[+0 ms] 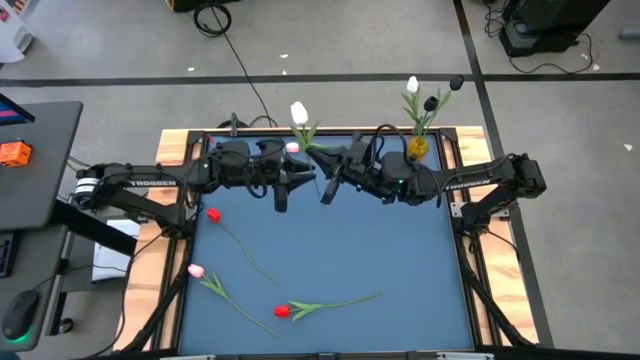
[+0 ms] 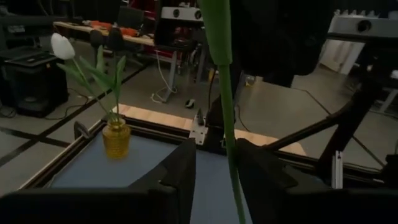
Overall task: Sort flowers into vase by color
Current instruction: Put the white tulip into the yellow vase
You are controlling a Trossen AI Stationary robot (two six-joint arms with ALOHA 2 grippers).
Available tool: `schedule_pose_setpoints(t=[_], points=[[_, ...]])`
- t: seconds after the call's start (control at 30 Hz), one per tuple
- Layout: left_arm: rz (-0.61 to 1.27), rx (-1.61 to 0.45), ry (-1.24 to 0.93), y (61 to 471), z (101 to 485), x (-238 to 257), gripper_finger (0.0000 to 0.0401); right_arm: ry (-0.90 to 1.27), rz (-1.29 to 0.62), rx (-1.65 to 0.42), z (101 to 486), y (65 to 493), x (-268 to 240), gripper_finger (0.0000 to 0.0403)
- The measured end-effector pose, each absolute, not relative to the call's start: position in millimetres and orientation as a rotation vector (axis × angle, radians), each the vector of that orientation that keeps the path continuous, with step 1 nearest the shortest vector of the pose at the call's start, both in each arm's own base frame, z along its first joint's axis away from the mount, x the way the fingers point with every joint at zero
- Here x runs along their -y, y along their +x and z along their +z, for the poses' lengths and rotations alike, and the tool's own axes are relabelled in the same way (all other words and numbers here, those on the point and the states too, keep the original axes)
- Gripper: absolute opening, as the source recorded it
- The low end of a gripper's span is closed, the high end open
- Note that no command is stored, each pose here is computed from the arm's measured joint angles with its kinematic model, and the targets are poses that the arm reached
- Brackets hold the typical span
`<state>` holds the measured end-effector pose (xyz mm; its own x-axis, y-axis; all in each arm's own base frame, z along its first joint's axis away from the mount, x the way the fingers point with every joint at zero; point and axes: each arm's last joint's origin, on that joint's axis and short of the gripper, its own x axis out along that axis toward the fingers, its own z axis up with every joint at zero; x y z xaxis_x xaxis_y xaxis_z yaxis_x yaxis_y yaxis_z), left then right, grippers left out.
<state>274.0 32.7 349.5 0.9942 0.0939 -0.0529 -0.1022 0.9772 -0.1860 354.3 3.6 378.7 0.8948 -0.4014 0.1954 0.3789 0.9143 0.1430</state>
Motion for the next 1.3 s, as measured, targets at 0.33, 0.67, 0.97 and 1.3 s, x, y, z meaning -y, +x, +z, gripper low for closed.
schedule_pose_setpoints(t=[0.33, 0.67, 0.97, 1.3], points=[[0.008, -0.063, -0.144, 273.9, 348.5, -29.9, 0.0019, 0.103, -0.362, 0.21, 377.4, 355.0, -4.9, 0.0021], [-0.056, -0.148, -0.137, 271.4, 341.8, -27.7, 0.0004, 0.26, -0.224, -0.092, 380.5, 316.3, 6.5, 0.015], [-0.089, -0.162, -0.11, 272.6, 339.5, -28.5, 0.0002, 0.343, -0.059, -0.134, 371.3, 326.5, 9.3, 0.022], [-0.103, -0.169, -0.114, 272.1, 338.9, -30.7, 0.0001, 0.352, 0.004, -0.103, 359.5, 346.5, 8.9, 0.0194]])
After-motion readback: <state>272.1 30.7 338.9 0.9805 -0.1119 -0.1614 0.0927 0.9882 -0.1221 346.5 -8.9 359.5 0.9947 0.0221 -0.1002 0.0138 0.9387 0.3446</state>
